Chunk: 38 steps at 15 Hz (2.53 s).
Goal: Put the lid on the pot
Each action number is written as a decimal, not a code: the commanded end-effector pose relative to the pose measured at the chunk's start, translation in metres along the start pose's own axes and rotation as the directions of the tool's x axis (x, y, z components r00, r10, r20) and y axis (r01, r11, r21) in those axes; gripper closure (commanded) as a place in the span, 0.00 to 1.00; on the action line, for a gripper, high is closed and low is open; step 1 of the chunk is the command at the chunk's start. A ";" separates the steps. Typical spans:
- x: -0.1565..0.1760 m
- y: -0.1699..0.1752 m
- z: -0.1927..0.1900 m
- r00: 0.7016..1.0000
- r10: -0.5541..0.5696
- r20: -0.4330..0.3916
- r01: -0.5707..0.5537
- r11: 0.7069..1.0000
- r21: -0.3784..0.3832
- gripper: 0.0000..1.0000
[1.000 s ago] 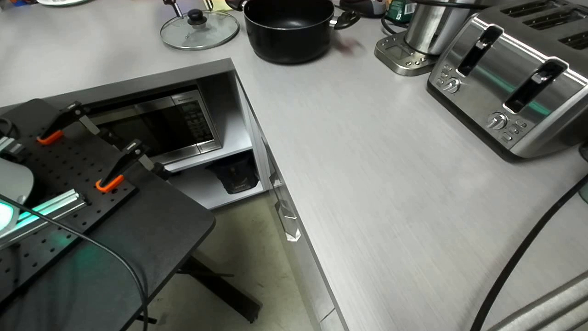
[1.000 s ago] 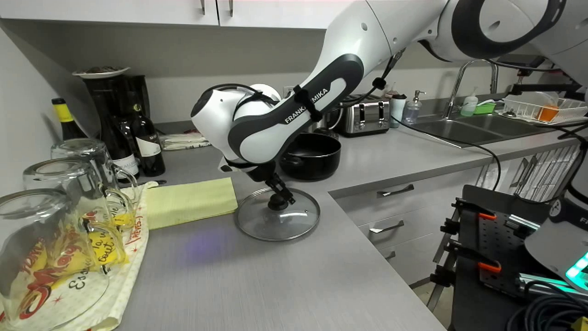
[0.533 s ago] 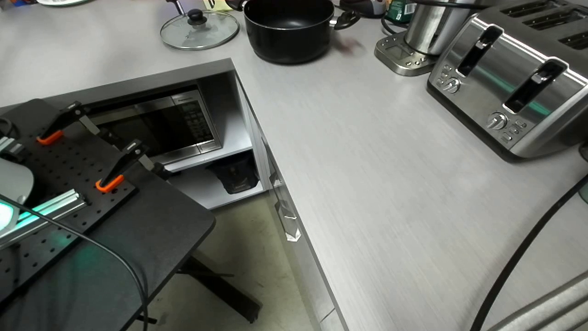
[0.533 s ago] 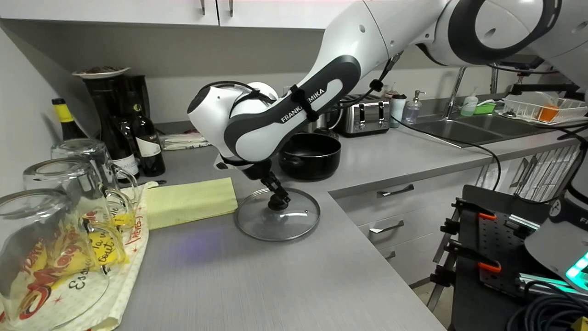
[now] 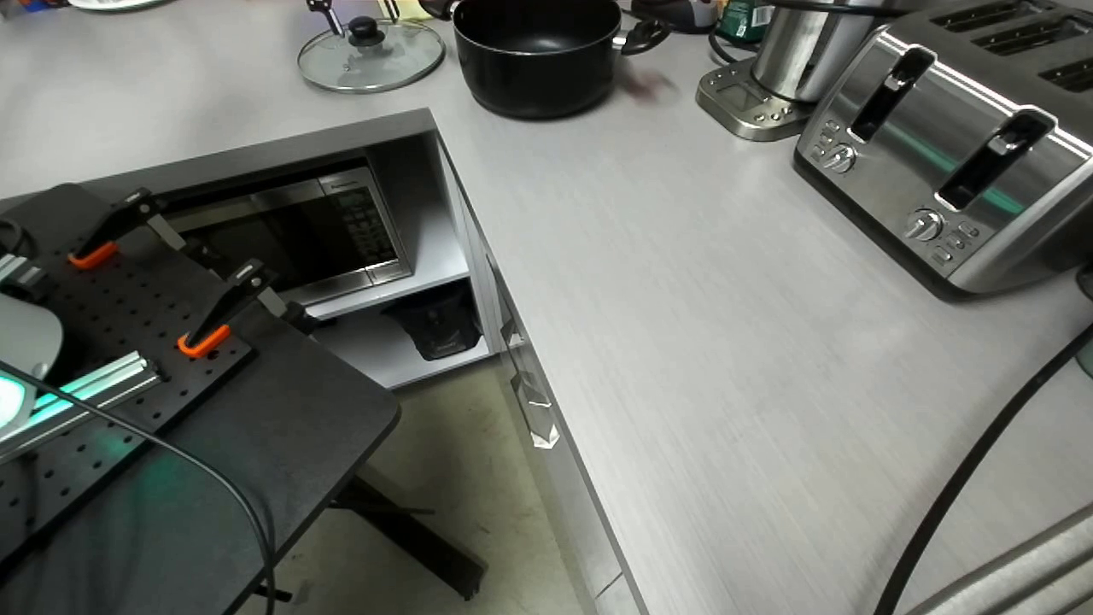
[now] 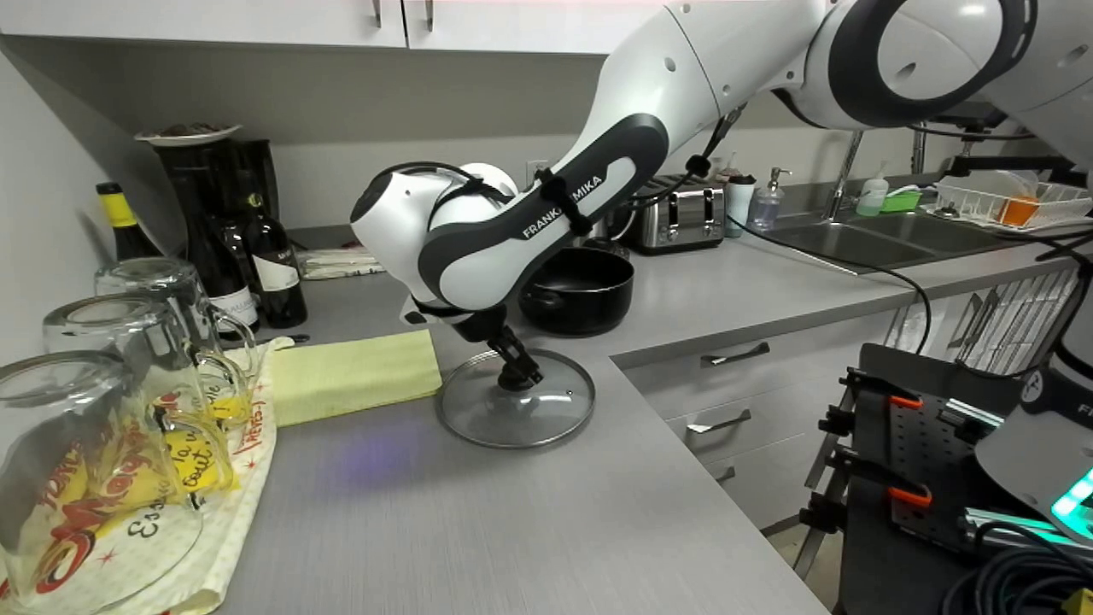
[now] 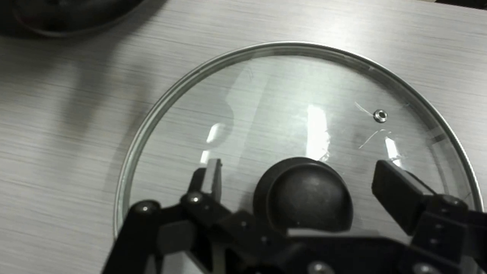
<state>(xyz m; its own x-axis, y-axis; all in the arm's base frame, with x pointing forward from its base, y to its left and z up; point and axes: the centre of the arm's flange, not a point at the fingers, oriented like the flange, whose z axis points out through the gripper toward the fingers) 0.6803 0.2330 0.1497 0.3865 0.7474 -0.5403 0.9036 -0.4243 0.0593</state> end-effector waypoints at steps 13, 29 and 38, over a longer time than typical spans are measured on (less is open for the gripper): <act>0.012 0.002 -0.012 0.999 -0.040 -0.004 0.040 0.999 -0.009 0.75; -0.076 -0.043 -0.102 0.996 -0.092 -0.003 0.092 0.990 -0.103 0.75; -0.124 -0.024 -0.141 1.000 -0.013 0.028 0.017 0.988 -0.150 0.75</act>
<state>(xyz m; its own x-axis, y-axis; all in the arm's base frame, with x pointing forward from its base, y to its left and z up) 0.6412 0.2424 0.3064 0.3378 0.7655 -0.5476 0.9394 -0.3107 0.1452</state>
